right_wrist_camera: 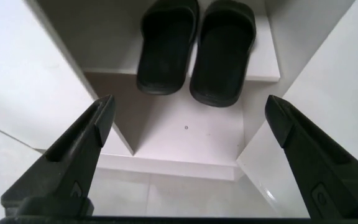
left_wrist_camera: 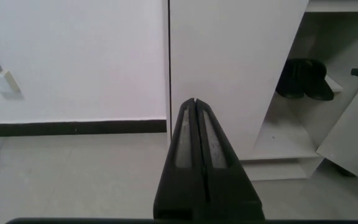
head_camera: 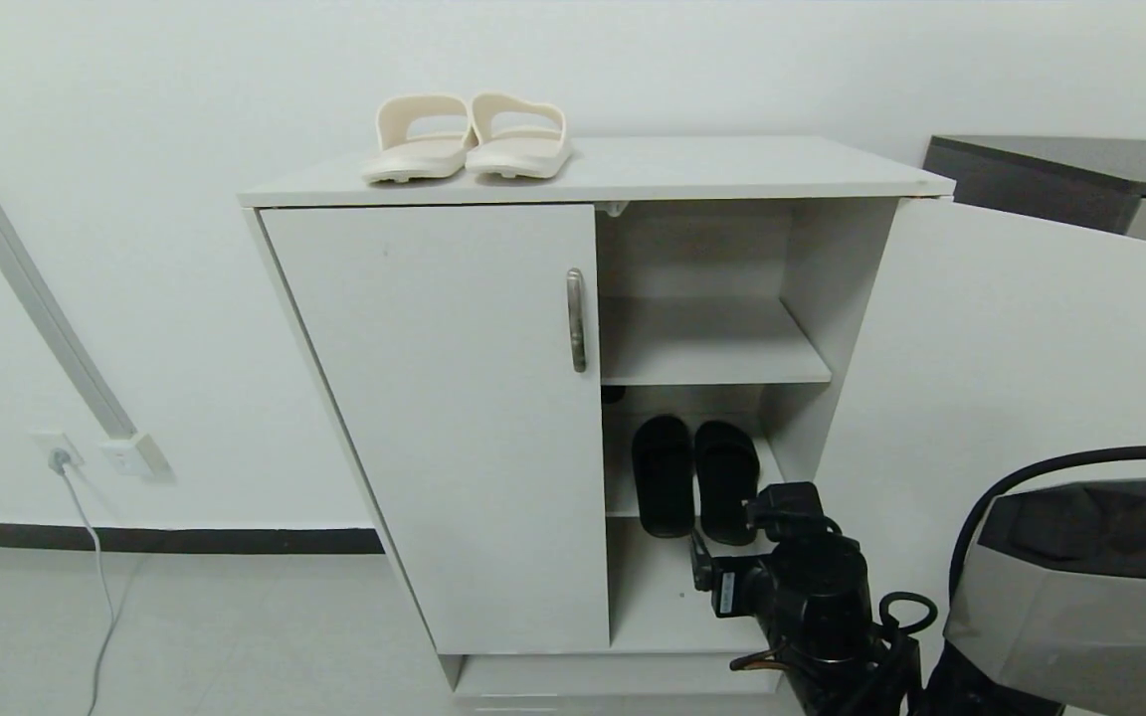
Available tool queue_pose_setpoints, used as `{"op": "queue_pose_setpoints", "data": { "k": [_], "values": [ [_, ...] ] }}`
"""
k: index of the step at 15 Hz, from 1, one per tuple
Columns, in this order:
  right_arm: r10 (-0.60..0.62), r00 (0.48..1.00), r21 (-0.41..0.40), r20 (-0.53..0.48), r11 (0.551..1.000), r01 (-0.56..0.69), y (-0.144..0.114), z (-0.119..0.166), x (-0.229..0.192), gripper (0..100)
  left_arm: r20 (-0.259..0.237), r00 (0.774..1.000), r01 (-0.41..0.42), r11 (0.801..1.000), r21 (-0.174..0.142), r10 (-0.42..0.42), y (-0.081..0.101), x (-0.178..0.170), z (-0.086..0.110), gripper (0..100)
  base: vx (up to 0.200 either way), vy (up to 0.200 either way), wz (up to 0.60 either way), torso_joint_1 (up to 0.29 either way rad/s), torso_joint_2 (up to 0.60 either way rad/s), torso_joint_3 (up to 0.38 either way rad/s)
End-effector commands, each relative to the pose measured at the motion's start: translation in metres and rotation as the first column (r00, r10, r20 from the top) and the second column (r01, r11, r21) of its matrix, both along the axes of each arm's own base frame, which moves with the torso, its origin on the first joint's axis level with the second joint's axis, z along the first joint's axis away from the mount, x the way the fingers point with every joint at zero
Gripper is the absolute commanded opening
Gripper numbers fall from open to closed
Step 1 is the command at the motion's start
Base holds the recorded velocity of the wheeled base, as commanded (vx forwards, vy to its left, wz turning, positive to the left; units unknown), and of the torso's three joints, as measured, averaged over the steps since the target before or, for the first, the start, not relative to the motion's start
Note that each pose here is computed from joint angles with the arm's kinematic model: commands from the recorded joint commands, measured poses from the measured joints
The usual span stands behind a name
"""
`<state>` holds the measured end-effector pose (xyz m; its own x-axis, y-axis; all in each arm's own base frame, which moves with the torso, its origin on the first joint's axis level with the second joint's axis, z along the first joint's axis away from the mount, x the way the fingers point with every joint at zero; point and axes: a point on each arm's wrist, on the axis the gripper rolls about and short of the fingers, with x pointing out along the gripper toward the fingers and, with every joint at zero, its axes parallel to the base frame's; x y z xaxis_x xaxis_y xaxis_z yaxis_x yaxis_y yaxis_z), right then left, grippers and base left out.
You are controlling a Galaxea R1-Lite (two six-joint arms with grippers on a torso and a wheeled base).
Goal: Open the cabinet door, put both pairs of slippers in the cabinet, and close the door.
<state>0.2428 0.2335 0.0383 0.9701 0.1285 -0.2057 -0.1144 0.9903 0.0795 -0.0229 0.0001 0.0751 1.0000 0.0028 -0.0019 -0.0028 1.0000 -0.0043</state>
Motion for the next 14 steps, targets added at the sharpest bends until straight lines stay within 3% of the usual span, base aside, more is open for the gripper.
{"op": "queue_pose_setpoints", "data": {
  "k": [1,8,14],
  "values": [
    [0.003,1.000,-0.002,-0.002,1.000,-0.003,0.0004,-0.0005,-0.0010,100,-0.001,1.000,0.000,1.000,0.000,0.000,0.0000,0.0001,0.0000,0,0.000,0.000,0.00,0.002,0.00,0.090],
    [0.039,0.999,-0.043,0.027,0.998,-0.038,0.0023,-0.0078,-0.0098,100,-0.001,1.000,0.000,1.000,-0.002,0.000,0.0000,0.0001,0.0000,0,0.000,0.000,0.00,0.001,0.00,0.009],
    [0.039,0.999,-0.043,0.025,0.998,-0.038,0.0019,-0.0088,-0.0095,100,-0.001,1.000,0.000,1.000,-0.005,0.000,0.0000,0.0001,0.0000,0,0.000,0.200,0.00,0.006,0.00,0.005]
  ]
}}
